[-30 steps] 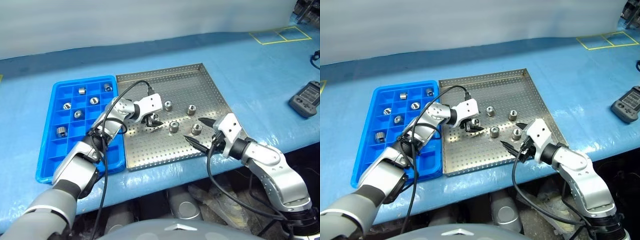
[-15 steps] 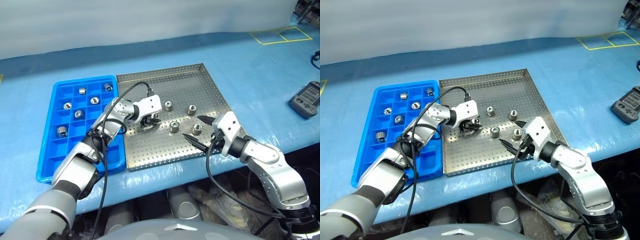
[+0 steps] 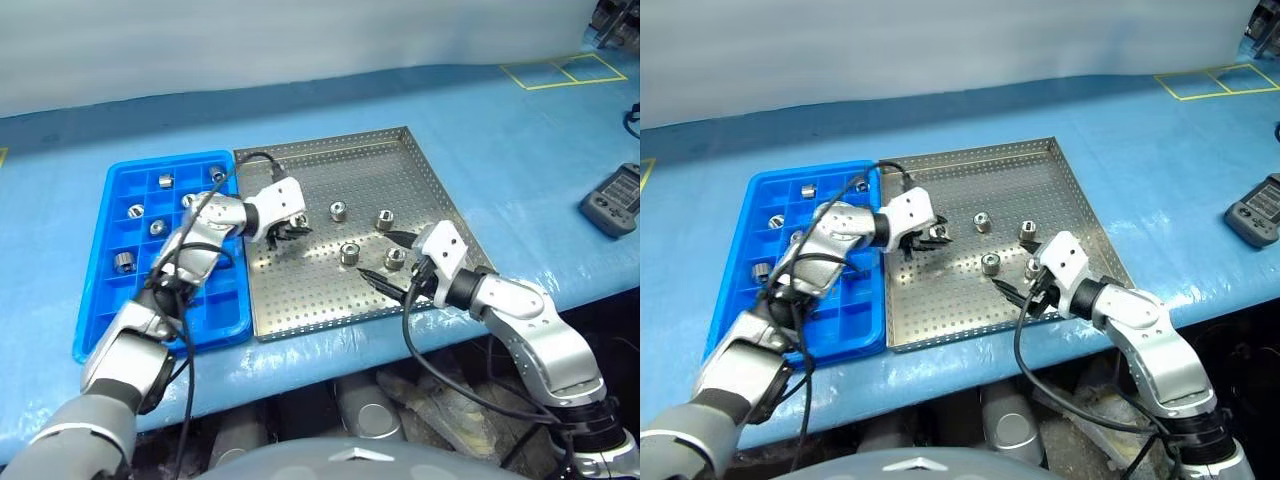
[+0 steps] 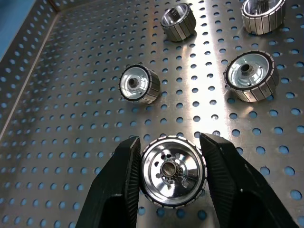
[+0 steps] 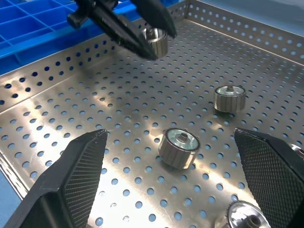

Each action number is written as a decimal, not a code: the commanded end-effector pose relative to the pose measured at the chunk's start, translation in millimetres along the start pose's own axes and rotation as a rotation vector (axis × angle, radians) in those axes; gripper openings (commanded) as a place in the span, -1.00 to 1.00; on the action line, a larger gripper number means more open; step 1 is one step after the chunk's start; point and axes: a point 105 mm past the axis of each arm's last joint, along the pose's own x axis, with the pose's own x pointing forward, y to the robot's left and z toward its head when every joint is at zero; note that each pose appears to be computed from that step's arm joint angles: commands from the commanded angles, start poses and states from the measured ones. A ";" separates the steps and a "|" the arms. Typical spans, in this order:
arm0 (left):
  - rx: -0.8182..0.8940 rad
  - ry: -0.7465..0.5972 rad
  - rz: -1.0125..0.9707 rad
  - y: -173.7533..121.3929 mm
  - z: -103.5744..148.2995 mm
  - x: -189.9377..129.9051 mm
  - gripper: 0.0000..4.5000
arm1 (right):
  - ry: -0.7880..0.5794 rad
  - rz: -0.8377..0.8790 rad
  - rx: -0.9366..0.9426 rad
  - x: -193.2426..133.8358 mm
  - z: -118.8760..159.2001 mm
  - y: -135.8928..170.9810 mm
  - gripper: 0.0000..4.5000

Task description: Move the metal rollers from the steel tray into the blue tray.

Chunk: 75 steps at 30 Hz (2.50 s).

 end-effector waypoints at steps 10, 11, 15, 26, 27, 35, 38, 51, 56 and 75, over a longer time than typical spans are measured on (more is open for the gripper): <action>0.073 0.228 0.532 17.4 -20.6 -158.9 -0.25 | -0.069 0.216 -0.055 29.9 17.6 18.7 1.00; 0.067 0.254 0.557 14.1 -23.9 -167.8 -0.25 | -0.073 0.228 -0.056 32.2 18.4 19.6 1.00; 0.014 0.321 0.594 -9.9 -35.8 -184.8 -0.25 | -0.074 0.273 -0.061 38.2 20.4 21.8 1.00; -0.165 0.380 0.628 -41.0 -70.5 -185.1 -0.25 | -0.066 0.303 -0.077 41.4 22.3 20.2 1.00; -0.174 0.377 0.625 -41.9 -72.1 -183.4 -0.25 | -0.065 0.303 -0.077 41.0 22.1 20.0 1.00; -0.200 0.375 0.583 -44.6 -79.1 -175.2 -0.25 | -0.057 0.282 -0.077 36.8 20.5 17.5 1.00; -0.201 0.376 0.577 -44.8 -79.8 -175.9 -0.25 | -0.057 0.275 -0.075 35.7 19.9 17.1 1.00; -0.182 0.307 0.618 -33.0 -68.8 -174.7 0.98 | -0.063 0.250 -0.075 35.6 19.9 14.9 1.00; -0.187 0.061 0.545 -26.6 -28.6 -146.2 0.98 | -0.064 0.226 -0.078 32.6 20.7 11.4 1.00; 0.004 -0.191 -0.234 -50.4 44.5 23.6 0.98 | 0.112 -0.157 -0.120 -44.1 -2.7 -23.3 1.00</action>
